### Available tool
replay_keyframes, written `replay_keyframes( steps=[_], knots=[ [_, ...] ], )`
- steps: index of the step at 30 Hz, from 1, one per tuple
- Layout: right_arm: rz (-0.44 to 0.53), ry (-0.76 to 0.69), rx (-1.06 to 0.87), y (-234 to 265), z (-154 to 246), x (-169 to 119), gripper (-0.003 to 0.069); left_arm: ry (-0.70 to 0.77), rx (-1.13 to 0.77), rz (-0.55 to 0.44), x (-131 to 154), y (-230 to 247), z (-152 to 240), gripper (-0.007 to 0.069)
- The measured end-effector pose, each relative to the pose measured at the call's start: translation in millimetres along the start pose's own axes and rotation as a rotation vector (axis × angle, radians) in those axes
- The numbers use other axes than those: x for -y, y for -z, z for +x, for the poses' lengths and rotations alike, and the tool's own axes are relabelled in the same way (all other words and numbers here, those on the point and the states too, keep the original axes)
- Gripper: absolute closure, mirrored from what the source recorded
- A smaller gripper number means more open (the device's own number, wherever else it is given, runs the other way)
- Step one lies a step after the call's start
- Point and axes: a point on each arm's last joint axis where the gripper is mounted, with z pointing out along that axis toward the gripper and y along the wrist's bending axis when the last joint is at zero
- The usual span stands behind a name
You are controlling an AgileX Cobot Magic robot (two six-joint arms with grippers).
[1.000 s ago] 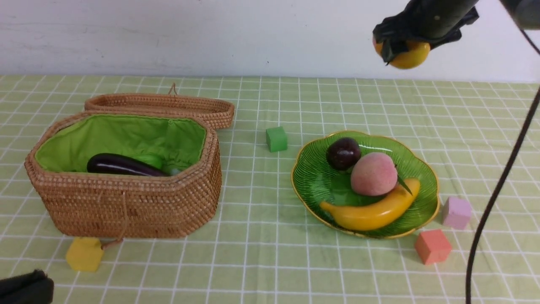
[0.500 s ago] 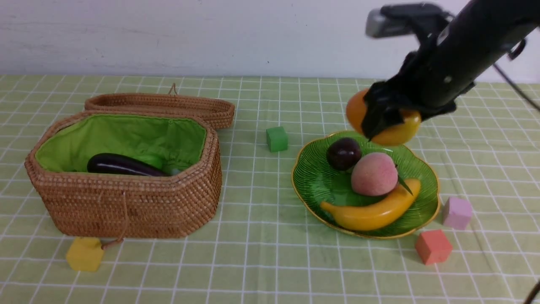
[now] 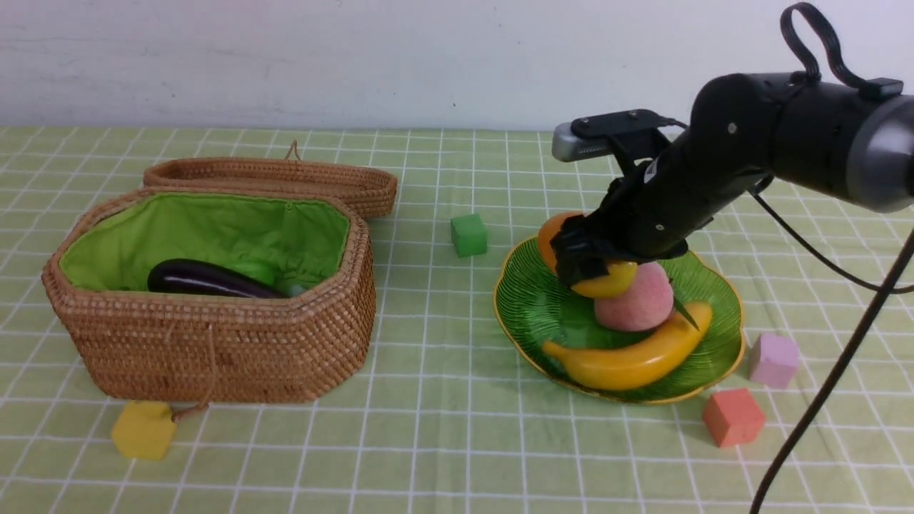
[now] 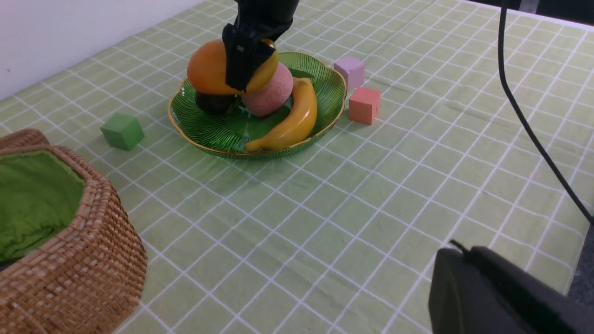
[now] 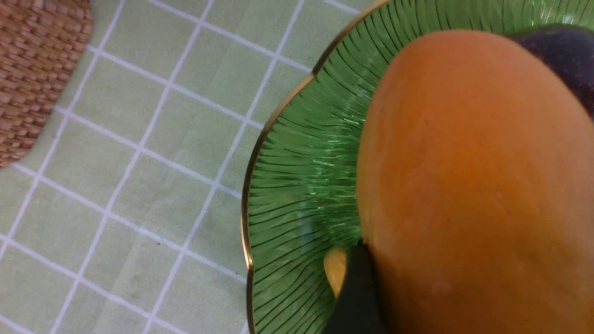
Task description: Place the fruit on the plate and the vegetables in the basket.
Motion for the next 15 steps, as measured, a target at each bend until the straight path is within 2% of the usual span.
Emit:
replay_keyframes(
  steps=[2,4,8,12,15],
  knots=[
    [0.001,0.0,0.005,-1,0,0,0.0025,0.0,0.001,-0.001,0,0,0,0.0638],
    [0.001,0.0,0.006,-1,0,0,-0.001,0.0,0.001,-0.001,0,0,0,0.0638],
    [-0.003,0.001,-0.017,0,1,-1,-0.0021,0.0,0.002,-0.003,0,0,0,0.0638],
    [-0.015,0.013,-0.061,17,-6,-5,0.0028,0.0,0.021,-0.024,-2,0,-2,0.0638],
    [-0.031,0.019,-0.105,53,-12,-12,0.0123,0.005,0.09,-0.102,-9,1,-8,0.0638]
  ],
)
